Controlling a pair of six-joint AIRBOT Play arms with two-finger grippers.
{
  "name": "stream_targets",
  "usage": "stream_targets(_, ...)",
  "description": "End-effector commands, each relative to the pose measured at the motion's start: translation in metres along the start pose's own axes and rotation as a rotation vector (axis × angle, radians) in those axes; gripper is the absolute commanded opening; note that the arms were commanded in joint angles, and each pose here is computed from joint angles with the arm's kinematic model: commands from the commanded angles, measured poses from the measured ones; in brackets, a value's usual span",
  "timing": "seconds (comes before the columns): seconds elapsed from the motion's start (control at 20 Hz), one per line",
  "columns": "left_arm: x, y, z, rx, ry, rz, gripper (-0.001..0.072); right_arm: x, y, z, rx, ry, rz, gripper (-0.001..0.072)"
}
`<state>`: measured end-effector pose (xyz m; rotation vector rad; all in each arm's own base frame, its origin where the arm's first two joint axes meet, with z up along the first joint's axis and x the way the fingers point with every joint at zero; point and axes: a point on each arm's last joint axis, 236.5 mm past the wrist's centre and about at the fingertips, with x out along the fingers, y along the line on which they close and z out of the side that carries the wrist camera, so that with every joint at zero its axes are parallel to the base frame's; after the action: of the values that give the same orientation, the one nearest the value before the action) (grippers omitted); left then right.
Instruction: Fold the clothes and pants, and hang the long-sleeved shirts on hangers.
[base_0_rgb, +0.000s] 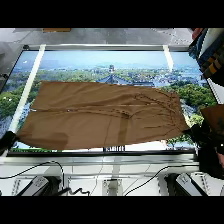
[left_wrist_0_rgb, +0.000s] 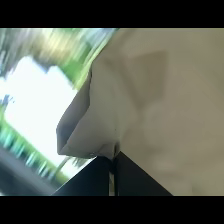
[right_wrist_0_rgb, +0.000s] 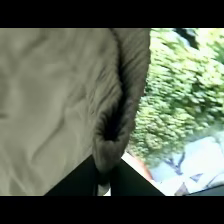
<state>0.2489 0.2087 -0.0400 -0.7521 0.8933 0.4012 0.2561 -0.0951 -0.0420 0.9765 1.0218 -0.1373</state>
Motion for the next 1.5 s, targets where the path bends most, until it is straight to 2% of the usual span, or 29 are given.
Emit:
stream_targets(0.0, -0.023, -0.054, 0.051, 0.067, -0.151, -0.113, 0.0010, -0.033, 0.028, 0.014, -0.008, -0.126, 0.003, 0.0030)
stream_targets(0.15, -0.033, -0.116, 0.088, 0.222, -0.245, -0.155, 0.0007, -0.056, 0.055, 0.032, -0.029, -0.227, 0.028, 0.0030)
stream_targets(0.3, -0.035, -0.168, 0.131, 0.272, -0.410, -0.143, 0.0005, -0.061, 0.086, 0.069, -0.057, -0.358, 0.035, 0.0030)
stream_targets(0.4, -0.009, -0.191, 0.133, 0.295, -0.381, -0.140, 0.0005, -0.050, 0.117, 0.095, -0.089, -0.450, 0.054, 0.0029)
stream_targets(0.55, 0.045, -0.219, 0.133, 0.257, -0.278, -0.161, 0.0005, -0.018, 0.154, 0.127, -0.087, -0.526, 0.073, 0.0030)
stream_targets(0.65, 0.069, -0.237, 0.146, 0.244, -0.260, -0.181, 0.0005, 0.009, 0.166, 0.151, 0.009, -0.543, 0.100, 0.0030)
stream_targets(0.85, 0.109, -0.250, 0.177, 0.116, -0.249, -0.208, 0.0005, 0.067, 0.171, 0.187, 0.180, -0.490, 0.122, 0.0031)
stream_targets(1.0, 0.136, -0.262, 0.182, 0.107, -0.250, -0.221, 0.0007, 0.098, 0.166, 0.212, 0.294, -0.502, 0.137, 0.0031)
stream_targets(1.45, 0.177, -0.281, 0.182, 0.111, -0.348, -0.223, 0.0010, 0.135, 0.158, 0.235, 0.331, -0.602, 0.137, 0.0032)
